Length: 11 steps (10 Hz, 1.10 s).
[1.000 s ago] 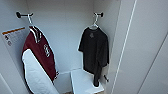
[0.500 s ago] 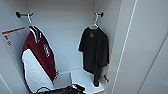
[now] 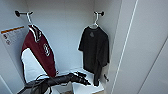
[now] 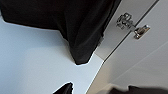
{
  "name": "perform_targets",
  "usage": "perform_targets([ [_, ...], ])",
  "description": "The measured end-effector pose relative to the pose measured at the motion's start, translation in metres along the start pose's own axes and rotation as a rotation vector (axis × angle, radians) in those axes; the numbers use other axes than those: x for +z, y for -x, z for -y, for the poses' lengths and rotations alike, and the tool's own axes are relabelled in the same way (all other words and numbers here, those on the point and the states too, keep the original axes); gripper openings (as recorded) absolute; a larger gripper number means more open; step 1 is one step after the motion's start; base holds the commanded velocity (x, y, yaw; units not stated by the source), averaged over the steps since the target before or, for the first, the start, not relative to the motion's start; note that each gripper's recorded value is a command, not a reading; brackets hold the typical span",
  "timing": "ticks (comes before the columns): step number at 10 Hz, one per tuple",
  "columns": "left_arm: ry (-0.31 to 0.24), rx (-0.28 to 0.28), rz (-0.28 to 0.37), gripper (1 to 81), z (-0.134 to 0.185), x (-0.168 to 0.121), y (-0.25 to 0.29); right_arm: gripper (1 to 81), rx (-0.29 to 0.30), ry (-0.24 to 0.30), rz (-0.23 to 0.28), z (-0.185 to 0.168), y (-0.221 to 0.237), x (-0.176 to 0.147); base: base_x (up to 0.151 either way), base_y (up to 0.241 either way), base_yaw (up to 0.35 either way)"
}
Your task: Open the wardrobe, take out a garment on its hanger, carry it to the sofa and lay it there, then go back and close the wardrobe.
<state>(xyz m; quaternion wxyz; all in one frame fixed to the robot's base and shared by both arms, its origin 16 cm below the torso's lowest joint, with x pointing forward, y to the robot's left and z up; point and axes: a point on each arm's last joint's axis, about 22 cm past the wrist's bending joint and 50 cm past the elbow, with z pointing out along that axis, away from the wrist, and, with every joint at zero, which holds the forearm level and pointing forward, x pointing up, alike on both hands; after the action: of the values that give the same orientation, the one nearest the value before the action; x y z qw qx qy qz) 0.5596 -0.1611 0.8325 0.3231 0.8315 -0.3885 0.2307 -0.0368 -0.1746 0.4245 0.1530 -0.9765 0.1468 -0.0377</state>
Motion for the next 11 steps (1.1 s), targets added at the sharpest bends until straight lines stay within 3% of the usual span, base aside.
perform_targets([
  [3,-0.022,-0.007,-0.051,81.1,0.011,-0.021,-0.067,81.1,0.009,0.005,0.024,0.000,0.009,-0.001,0.000,0.000,0.000],
  [6,-0.026,0.008,-0.127,81.1,-0.013,-0.051,-0.147,81.1,0.012,0.004,0.019,0.001,0.006,-0.001,0.000,0.000,0.000],
  [11,-0.038,-0.048,-0.249,81.1,-0.043,-0.108,-0.253,81.1,0.021,0.004,0.018,0.001,0.006,-0.001,0.000,0.000,0.000],
])
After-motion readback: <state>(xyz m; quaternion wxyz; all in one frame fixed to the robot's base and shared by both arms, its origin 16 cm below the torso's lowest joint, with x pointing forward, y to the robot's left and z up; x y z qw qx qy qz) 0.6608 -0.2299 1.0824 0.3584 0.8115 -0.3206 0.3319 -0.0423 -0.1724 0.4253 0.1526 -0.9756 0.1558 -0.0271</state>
